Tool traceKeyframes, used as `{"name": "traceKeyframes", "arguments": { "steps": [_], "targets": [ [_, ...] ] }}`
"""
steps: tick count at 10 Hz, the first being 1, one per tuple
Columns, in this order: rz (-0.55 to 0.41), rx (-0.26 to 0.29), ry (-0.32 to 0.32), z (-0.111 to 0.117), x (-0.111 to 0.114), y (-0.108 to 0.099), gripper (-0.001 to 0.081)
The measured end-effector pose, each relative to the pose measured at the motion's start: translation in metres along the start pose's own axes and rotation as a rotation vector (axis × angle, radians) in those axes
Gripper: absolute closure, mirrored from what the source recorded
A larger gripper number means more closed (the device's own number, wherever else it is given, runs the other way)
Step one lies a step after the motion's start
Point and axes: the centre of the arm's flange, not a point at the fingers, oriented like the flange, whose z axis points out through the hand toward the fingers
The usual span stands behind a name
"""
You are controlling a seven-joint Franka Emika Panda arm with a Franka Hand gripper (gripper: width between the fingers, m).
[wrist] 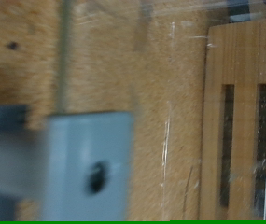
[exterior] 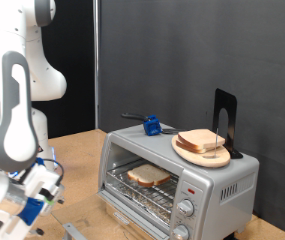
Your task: Make a piece of toast with the oven
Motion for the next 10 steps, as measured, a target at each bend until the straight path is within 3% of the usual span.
{"name": "traceKeyframes", "arguments": {
  "steps": [3, 5, 10],
  "targets": [
    [-0.043, -0.011, -0.04, 0.036, -0.012, -0.016, -0.0002],
    [-0.057, -0.008, -0.07, 0.046, -0.022, -0.023, -0.0002],
    [-0.134, 0.073, -0.099, 0.02, -0.054, -0.033, -0.0002]
  ]
}}
